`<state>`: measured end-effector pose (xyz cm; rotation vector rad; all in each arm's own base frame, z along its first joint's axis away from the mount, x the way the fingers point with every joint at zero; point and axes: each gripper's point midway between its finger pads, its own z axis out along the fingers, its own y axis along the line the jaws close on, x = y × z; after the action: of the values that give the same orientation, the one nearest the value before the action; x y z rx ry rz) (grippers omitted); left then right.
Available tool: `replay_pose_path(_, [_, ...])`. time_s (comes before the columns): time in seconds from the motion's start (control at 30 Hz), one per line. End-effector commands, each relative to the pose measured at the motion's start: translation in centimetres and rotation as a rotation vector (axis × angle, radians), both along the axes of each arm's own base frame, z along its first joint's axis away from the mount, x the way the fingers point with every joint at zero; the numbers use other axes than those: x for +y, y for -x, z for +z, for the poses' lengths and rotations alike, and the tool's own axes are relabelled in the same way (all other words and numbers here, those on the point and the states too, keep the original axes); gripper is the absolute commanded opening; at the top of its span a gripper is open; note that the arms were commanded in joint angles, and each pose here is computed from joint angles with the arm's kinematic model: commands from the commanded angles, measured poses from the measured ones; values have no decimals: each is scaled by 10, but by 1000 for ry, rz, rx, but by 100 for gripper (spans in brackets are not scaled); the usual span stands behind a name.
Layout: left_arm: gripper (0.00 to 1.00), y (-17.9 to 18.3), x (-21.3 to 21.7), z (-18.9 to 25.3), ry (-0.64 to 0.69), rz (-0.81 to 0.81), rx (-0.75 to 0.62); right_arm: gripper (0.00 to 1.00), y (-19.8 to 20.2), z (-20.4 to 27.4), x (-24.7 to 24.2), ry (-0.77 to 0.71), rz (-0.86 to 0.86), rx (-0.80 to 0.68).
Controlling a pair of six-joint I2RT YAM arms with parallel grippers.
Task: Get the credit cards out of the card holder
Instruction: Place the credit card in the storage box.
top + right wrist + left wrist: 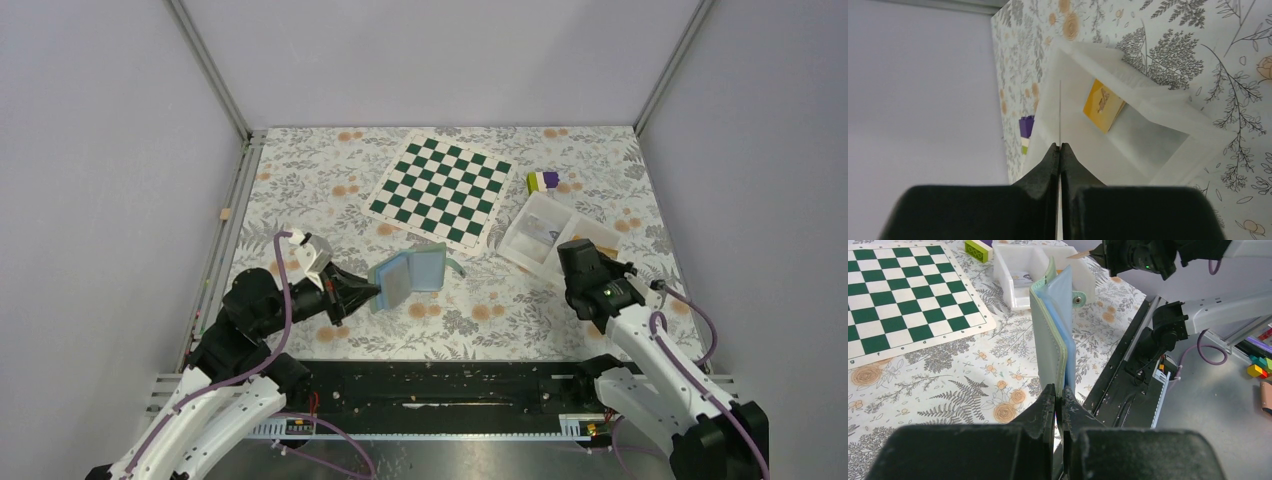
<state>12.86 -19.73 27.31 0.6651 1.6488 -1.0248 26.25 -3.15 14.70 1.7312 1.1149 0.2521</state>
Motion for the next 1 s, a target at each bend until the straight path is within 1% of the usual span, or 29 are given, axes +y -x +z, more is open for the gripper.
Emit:
replay_pose_path(0.0, [0, 7, -3, 24, 48, -39, -76, 0, -7, 13, -17, -29, -178, -83])
replay_pose_path(0.27, [0, 9, 1, 24, 49, -24, -94, 0, -33, -9, -11, -138, -254, -42])
replay_pose_path(0.43, [0, 10, -1, 24, 43, -33, -95, 0, -53, -32, -8, -232, -249, -53])
replay_pose_path(0.6, [0, 10, -1, 23, 38, -36, -94, 0, -60, -37, -15, -230, -263, -57])
replay_pose_path(0.8, [0, 10, -1, 23, 36, -30, -98, 0, -72, -61, -15, -324, -284, -57])
replay_pose_path(0.97, [0, 9, -2, 21, 30, -32, -91, 0, -79, -72, -20, -345, -306, -49])
